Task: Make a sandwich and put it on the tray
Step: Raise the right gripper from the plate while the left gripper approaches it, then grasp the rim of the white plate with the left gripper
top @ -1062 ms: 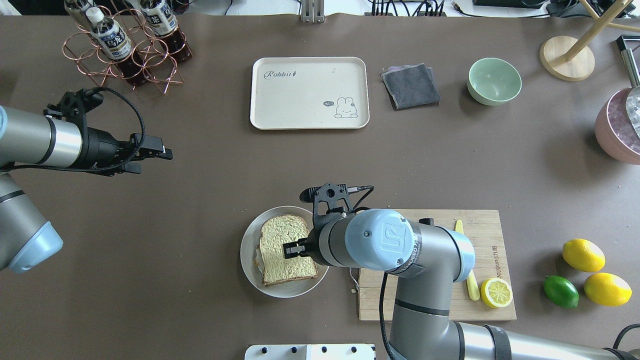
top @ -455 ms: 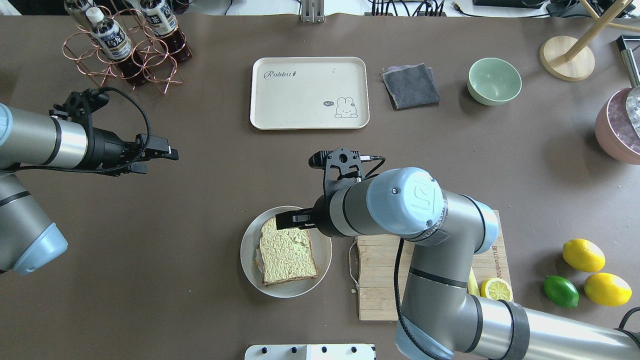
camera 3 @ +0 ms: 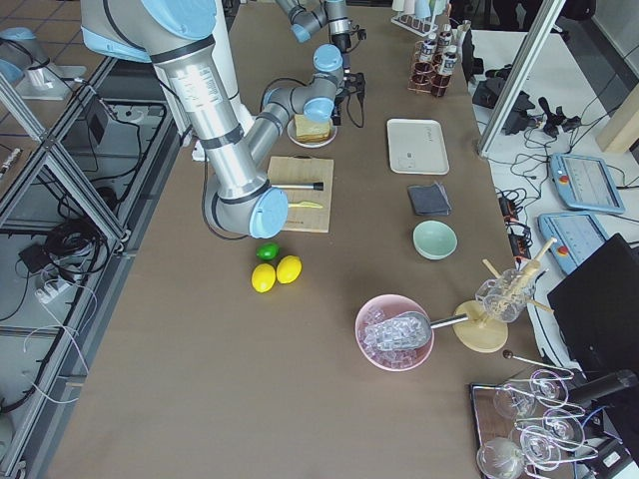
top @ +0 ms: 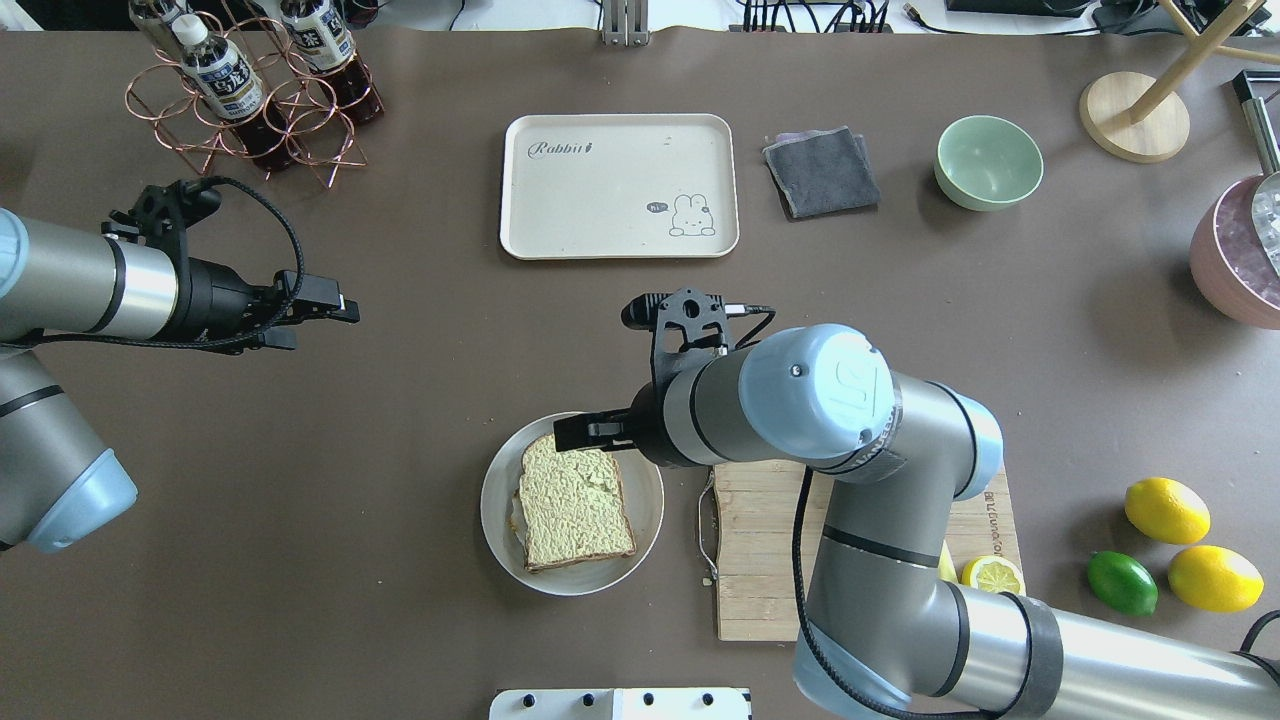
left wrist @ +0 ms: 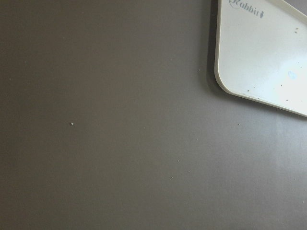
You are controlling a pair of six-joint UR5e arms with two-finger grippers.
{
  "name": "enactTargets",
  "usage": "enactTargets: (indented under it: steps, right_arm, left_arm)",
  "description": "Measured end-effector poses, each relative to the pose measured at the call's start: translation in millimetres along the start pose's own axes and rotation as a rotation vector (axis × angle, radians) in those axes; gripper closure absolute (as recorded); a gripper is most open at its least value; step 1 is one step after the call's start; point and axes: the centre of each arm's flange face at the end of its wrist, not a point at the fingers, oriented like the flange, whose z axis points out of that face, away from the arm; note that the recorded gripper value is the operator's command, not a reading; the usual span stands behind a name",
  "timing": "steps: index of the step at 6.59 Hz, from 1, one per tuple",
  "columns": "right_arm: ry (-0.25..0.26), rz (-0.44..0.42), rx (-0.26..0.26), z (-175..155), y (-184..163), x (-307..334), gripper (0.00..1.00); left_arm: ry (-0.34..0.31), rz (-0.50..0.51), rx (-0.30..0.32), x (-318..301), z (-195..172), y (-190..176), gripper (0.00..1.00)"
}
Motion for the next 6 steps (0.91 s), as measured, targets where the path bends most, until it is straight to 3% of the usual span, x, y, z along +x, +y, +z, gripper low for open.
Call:
enactTargets:
  steps: [1,4,6]
  right_arm:
    - [0.004,0.019,0.002,-12.4,-14.3,13.7,0.0]
    - [0.025,0.046,0.021,-24.4,-30.6,35.9,0.0]
    - [0.031,0.055,0.026,-27.9,-35.2,43.6,0.0]
  left_arm:
    - [0.012,0.01,0.001,11.1,9.7,24.8,0.18]
    - [0.029,0.016,0.009,32.8,43.4,95.5,0.22]
    - [0.029,0.031,0.007,38.9,61.6,135.7,0.4]
